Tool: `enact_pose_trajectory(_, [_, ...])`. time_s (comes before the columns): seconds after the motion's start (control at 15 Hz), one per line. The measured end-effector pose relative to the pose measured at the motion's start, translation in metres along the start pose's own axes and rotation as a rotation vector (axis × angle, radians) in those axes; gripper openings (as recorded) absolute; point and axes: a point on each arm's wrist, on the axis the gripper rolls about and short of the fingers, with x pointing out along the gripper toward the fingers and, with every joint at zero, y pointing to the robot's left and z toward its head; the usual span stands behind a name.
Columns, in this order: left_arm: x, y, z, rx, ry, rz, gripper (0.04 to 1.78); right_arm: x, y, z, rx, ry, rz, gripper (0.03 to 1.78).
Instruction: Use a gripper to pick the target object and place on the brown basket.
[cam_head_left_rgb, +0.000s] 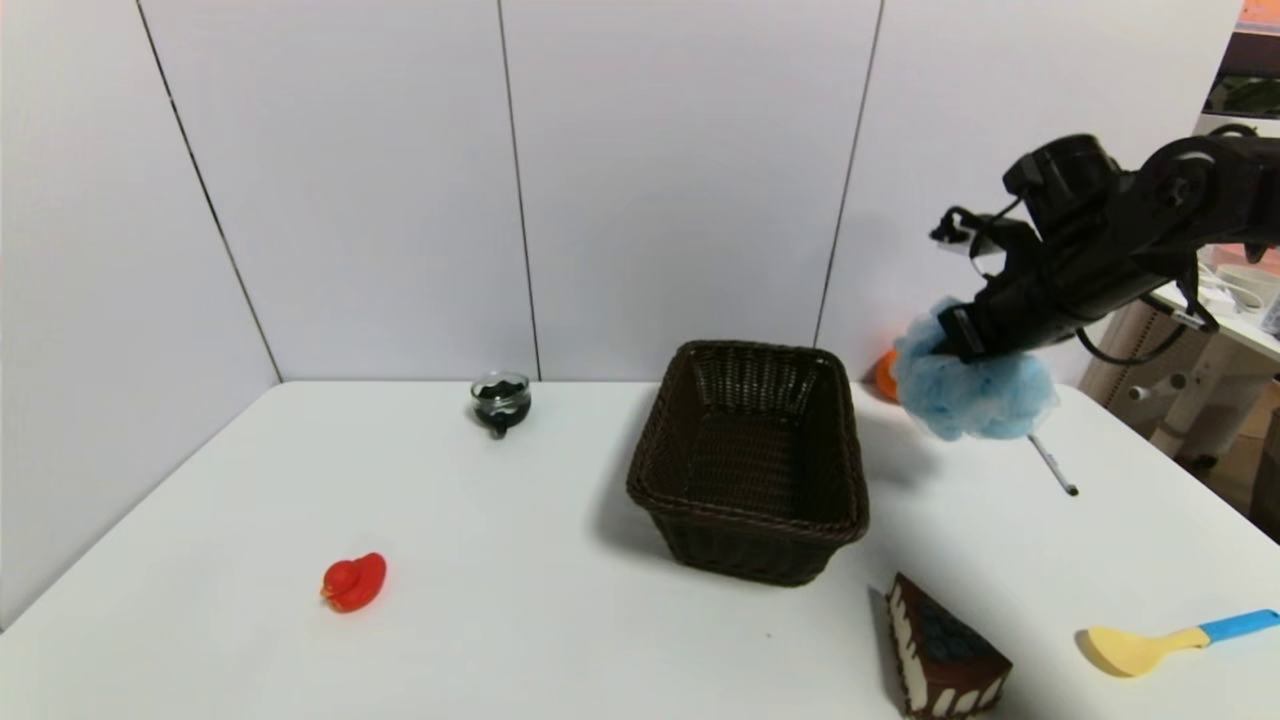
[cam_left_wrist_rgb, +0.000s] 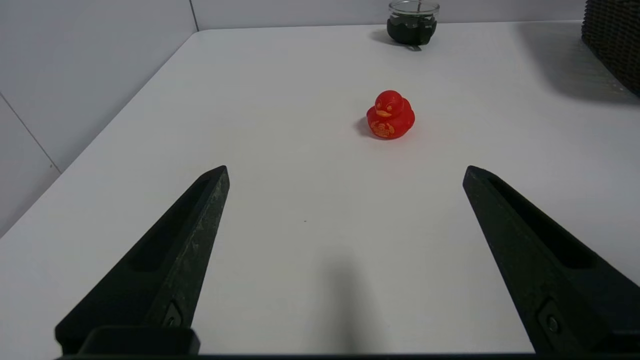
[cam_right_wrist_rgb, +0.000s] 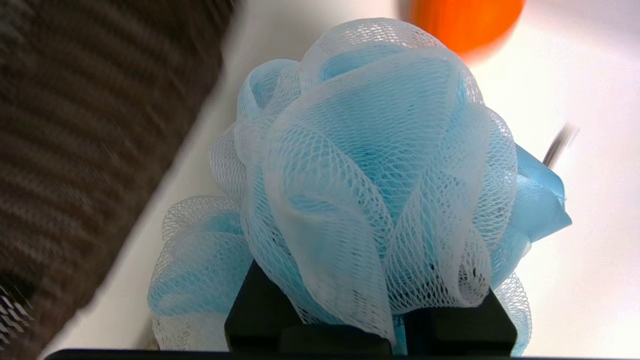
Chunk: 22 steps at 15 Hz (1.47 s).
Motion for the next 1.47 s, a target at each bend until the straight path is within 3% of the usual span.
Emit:
enact_pose_trajectory(0.2, [0.000, 0.000, 0.000, 0.000, 0.000, 0.000, 1.69, -0.015, 0.028, 0.026, -0.061, -0.177, 0.037, 0.46])
enact_pose_trajectory(0.53, [0.000, 0.000, 0.000, 0.000, 0.000, 0.000, 1.69, -0.028, 0.082, 0.032, -0.063, -0.213, 0.174, 0.45])
enact_pose_trajectory(0.67, [0.000, 0.000, 0.000, 0.000, 0.000, 0.000, 1.69, -0.028, 0.094, 0.030, -0.078, -0.206, 0.197, 0.66])
enact_pose_trajectory(1.0, [0.000, 0.000, 0.000, 0.000, 0.000, 0.000, 1.69, -0.031, 0.100, 0.028, -0.090, -0.204, 0.215, 1.16])
enact_pose_trajectory(1.27, [0.000, 0.000, 0.000, 0.000, 0.000, 0.000, 1.69, -0.042, 0.099, 0.019, -0.089, -0.189, 0.219, 1.38])
enact_pose_trajectory(1.47, [0.000, 0.000, 0.000, 0.000, 0.000, 0.000, 1.69, -0.071, 0.090, -0.006, -0.076, -0.169, 0.207, 1.48])
